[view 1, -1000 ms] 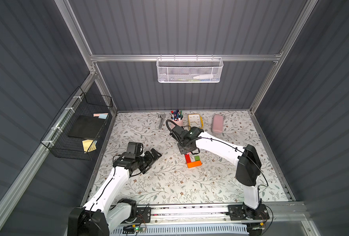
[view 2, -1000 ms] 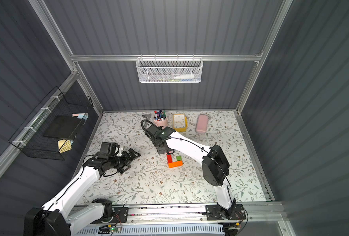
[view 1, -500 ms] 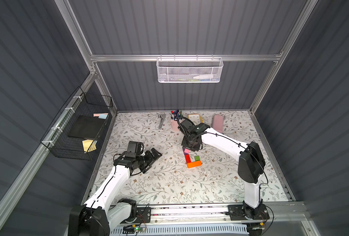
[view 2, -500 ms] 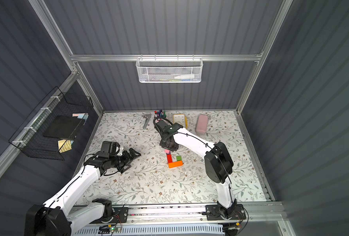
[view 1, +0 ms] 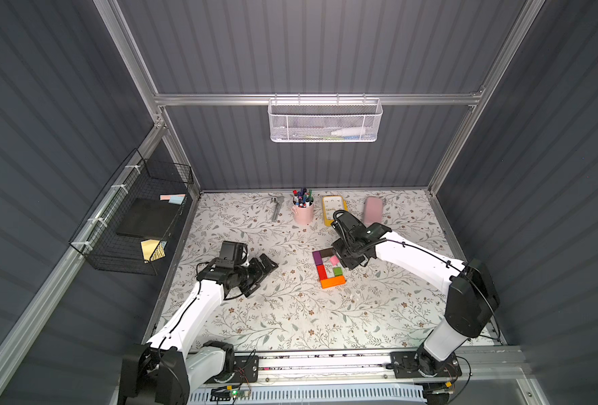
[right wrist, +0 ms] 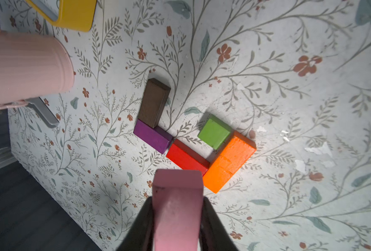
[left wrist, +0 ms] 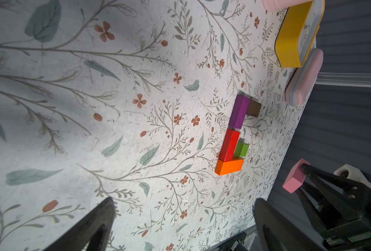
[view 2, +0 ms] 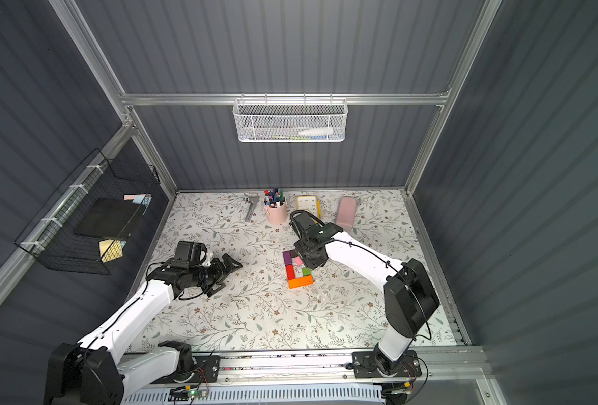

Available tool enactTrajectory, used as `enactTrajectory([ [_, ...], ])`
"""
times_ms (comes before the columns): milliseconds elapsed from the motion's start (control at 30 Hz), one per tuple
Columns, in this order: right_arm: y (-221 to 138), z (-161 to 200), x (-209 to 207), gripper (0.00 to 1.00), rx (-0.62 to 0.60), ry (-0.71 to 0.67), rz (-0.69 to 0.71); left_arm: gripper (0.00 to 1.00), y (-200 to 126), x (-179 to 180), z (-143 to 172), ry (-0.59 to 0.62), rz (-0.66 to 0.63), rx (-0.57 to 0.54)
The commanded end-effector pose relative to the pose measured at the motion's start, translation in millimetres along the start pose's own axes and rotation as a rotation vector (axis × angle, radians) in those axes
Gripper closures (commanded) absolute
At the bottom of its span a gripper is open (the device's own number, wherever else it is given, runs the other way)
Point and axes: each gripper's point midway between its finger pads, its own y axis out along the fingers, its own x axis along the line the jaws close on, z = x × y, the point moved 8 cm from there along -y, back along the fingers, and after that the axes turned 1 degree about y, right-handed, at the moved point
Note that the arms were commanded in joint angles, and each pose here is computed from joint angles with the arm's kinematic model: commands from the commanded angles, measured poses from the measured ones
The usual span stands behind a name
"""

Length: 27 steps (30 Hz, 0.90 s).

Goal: Assemble the number 6 with building blocks
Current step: Assemble the building block at the center of the board.

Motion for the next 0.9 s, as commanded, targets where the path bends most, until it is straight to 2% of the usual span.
enactTrajectory([
  [0,12.9,-5.7,1.9,0.73,0.034,0.189,0.020,0.01,-4.8,-9.7,-6.5,0.035,0.025,-0.014],
  [367,42.6,-5.3,25.4,0.73,0.119,0.203,0.087,0.01,0.0,-13.6,-12.0,0.040,0.025,-0.003],
  [867,52.4,-0.3,3.1,0.72,0.148,0.317,0.124,0.01,5.8,-13.8,-15.6,0.052,0.012,0.013],
])
